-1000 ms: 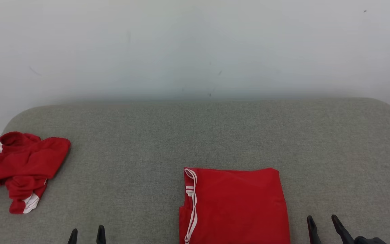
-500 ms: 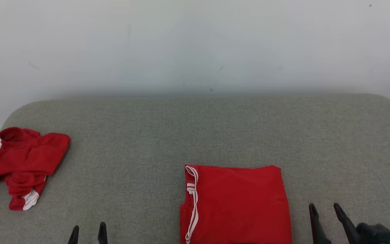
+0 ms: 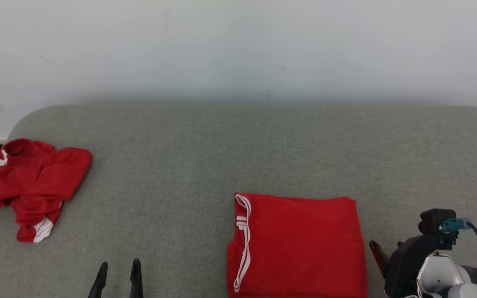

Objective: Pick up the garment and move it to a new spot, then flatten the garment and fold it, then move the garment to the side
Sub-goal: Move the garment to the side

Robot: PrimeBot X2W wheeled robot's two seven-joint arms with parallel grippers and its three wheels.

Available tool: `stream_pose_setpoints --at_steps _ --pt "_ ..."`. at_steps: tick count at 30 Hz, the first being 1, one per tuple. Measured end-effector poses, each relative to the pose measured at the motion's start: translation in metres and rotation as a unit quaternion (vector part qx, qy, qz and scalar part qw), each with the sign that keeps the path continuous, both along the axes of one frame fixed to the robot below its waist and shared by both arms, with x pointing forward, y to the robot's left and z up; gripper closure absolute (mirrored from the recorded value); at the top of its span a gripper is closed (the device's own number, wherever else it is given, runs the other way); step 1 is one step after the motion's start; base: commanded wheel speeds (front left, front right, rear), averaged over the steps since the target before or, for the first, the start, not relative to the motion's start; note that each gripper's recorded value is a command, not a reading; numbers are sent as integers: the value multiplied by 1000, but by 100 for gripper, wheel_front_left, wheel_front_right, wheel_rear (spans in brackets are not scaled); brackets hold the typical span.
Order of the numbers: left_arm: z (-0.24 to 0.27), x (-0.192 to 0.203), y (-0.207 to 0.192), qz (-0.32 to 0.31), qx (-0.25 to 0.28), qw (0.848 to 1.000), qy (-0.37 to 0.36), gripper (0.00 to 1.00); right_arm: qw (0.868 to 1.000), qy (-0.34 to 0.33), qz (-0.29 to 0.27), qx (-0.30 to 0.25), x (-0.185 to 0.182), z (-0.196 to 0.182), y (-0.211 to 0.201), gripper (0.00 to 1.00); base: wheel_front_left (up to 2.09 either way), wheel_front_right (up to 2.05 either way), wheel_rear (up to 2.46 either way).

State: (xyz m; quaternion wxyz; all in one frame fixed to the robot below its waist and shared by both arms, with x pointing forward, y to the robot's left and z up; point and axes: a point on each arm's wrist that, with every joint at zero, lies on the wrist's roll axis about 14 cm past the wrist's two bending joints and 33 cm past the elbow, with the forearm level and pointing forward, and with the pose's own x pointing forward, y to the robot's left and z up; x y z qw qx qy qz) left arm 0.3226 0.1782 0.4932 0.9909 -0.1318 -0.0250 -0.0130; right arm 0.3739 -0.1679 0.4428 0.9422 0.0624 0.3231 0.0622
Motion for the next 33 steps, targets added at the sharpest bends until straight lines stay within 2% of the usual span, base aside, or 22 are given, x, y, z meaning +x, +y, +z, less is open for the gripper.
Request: stream_pose_setpoints --at_steps 3,9,14,19,20,21,22,26,33 --pt "0 5 4 9 -4 1000 1 0 998 52 15 9 2 -18 12 0 0 0 0" --pt "-7 6 10 21 -5 1000 13 0 996 81 36 12 8 -34 27 0 0 0 0" --pt "-11 8 18 33 -5 999 22 0 991 128 44 -6 4 -58 28 0 0 0 0" --pt "-17 8 22 40 -5 999 31 0 988 144 57 -12 9 -66 35 0 0 0 0" --pt "-16 9 22 39 -5 999 30 0 988 144 60 -16 10 -66 36 56 0 0 0" --pt "-16 10 21 38 -5 999 30 0 988 143 63 -19 12 -66 38 84 0 0 0" --pt "-16 11 21 37 -5 999 29 0 988 139 68 -21 14 -65 40 100 0 0 0" --pt "-15 14 18 33 -5 999 28 0 986 130 92 -45 21 -60 43 100 0 0 0" --pt "-4 30 7 14 -5 1000 8 0 978 96 135 -129 45 -35 22 100 0 0 0"
